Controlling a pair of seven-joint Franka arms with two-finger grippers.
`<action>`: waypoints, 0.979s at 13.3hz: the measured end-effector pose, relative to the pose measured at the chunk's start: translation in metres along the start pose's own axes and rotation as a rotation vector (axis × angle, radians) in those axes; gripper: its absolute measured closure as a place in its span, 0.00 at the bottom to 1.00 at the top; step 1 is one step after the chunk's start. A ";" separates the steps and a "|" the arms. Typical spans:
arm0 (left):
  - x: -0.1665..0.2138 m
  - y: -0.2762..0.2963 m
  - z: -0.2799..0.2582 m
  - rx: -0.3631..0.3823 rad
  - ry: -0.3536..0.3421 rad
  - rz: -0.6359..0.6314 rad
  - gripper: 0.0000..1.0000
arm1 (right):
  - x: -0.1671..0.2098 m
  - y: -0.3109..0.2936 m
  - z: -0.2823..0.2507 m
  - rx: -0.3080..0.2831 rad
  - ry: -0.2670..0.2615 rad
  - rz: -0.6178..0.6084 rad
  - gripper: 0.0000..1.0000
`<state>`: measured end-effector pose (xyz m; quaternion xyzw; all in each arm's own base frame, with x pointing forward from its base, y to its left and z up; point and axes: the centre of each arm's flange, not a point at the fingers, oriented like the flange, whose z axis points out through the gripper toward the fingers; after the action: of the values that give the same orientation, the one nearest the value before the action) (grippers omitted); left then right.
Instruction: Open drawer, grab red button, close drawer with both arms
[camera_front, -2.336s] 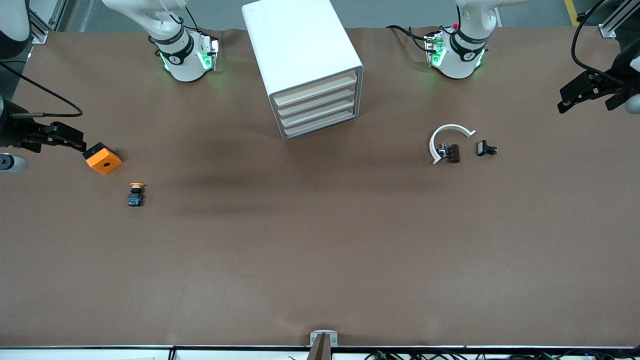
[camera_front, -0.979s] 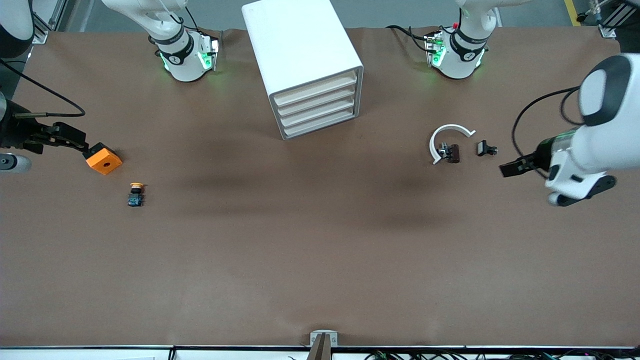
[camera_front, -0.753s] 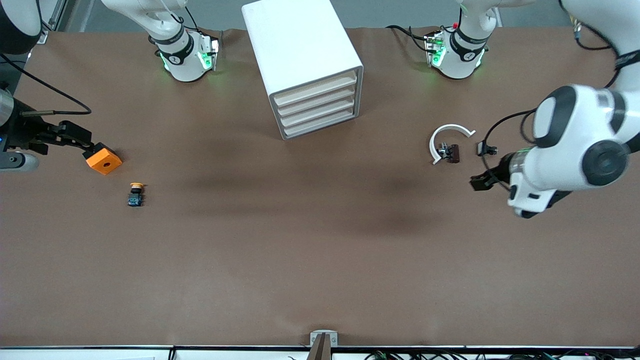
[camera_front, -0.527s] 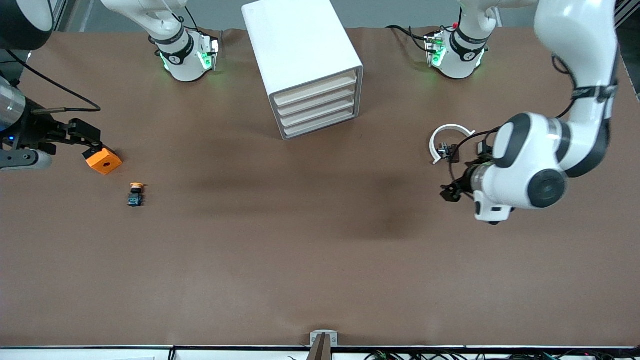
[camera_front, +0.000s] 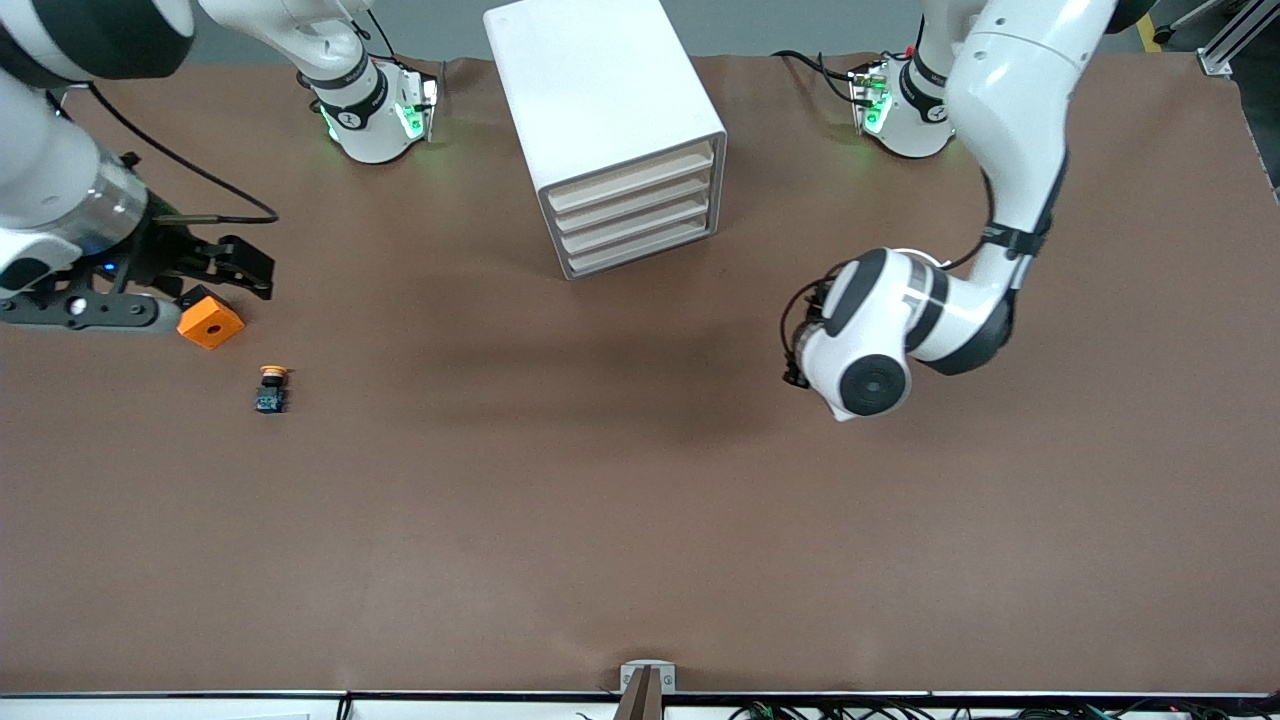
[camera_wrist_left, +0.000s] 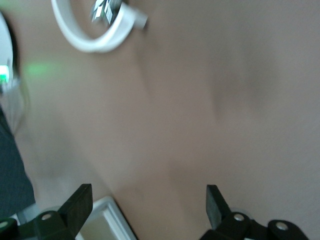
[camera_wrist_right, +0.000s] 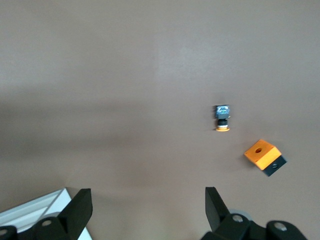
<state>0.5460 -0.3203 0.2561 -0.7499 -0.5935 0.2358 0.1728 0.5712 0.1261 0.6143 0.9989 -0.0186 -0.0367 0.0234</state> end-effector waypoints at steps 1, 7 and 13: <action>-0.016 -0.004 0.006 0.021 -0.024 -0.039 0.00 | -0.004 -0.015 0.000 0.000 -0.001 0.010 0.00; -0.089 -0.029 0.039 0.208 -0.146 -0.291 0.00 | -0.037 -0.122 0.017 -0.029 -0.029 0.081 0.00; -0.124 -0.034 0.077 0.392 -0.243 -0.389 0.30 | -0.060 -0.181 0.031 0.099 -0.140 0.059 0.00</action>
<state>0.4527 -0.4341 0.2294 -0.5406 -0.6857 0.3963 0.2837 0.5154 0.3078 0.5786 0.9928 -0.0513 -0.1046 -0.0261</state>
